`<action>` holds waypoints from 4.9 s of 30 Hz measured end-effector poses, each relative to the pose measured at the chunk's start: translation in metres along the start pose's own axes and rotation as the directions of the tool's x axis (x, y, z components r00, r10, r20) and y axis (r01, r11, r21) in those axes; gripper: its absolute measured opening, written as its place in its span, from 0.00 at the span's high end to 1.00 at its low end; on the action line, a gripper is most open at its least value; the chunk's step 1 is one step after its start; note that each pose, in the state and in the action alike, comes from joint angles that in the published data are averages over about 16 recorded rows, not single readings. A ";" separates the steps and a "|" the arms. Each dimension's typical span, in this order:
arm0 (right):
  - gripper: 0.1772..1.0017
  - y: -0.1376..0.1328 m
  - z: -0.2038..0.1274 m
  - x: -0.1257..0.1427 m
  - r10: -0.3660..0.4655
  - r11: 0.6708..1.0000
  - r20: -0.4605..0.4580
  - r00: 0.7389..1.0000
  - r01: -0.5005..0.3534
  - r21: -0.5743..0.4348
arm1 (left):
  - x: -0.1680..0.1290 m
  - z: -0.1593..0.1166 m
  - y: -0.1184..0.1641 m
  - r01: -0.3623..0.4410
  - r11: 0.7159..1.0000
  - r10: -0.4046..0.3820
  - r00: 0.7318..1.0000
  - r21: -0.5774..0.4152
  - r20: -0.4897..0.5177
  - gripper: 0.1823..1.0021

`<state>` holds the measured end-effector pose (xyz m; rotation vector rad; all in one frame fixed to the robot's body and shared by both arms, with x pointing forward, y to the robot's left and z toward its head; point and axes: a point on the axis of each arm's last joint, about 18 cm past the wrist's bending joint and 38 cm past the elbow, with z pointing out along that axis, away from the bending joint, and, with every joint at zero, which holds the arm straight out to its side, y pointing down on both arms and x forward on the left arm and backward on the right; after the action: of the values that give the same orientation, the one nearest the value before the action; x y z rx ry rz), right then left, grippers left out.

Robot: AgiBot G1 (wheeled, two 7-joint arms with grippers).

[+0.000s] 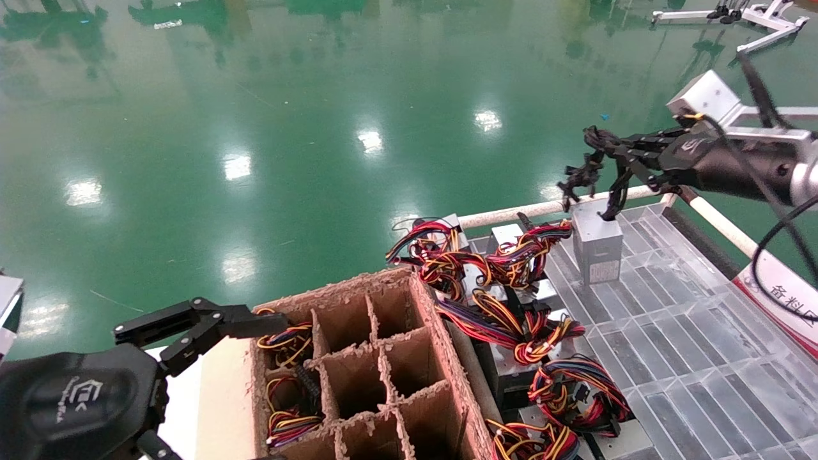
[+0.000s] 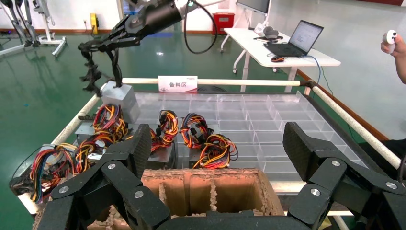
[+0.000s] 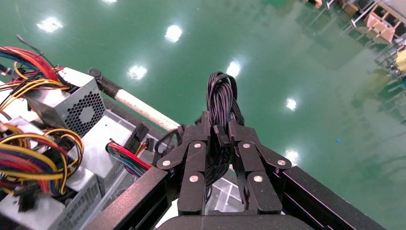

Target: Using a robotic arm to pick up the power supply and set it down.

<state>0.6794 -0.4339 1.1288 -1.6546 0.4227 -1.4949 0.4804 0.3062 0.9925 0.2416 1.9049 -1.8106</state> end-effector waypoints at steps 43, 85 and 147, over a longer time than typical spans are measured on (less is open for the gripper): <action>0.92 0.010 0.047 -0.045 0.188 0.978 0.005 0.982 -0.188 0.088 | 0.000 0.000 0.000 0.000 1.000 0.000 1.000 0.000 0.000 0.00; 0.93 0.067 -0.038 -0.018 0.194 0.981 0.047 0.980 -0.195 0.016 | 0.000 0.000 0.000 0.000 1.000 0.000 1.000 0.000 0.000 0.00; 0.62 0.034 -0.015 -0.017 0.160 0.987 0.060 0.985 -0.161 0.008 | 0.000 0.000 0.000 0.000 1.000 0.000 1.000 0.000 0.001 0.00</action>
<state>0.6712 -0.4469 1.0914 -1.6109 0.5010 -1.3247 0.4805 0.3063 0.9925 0.2405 1.9044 -1.8108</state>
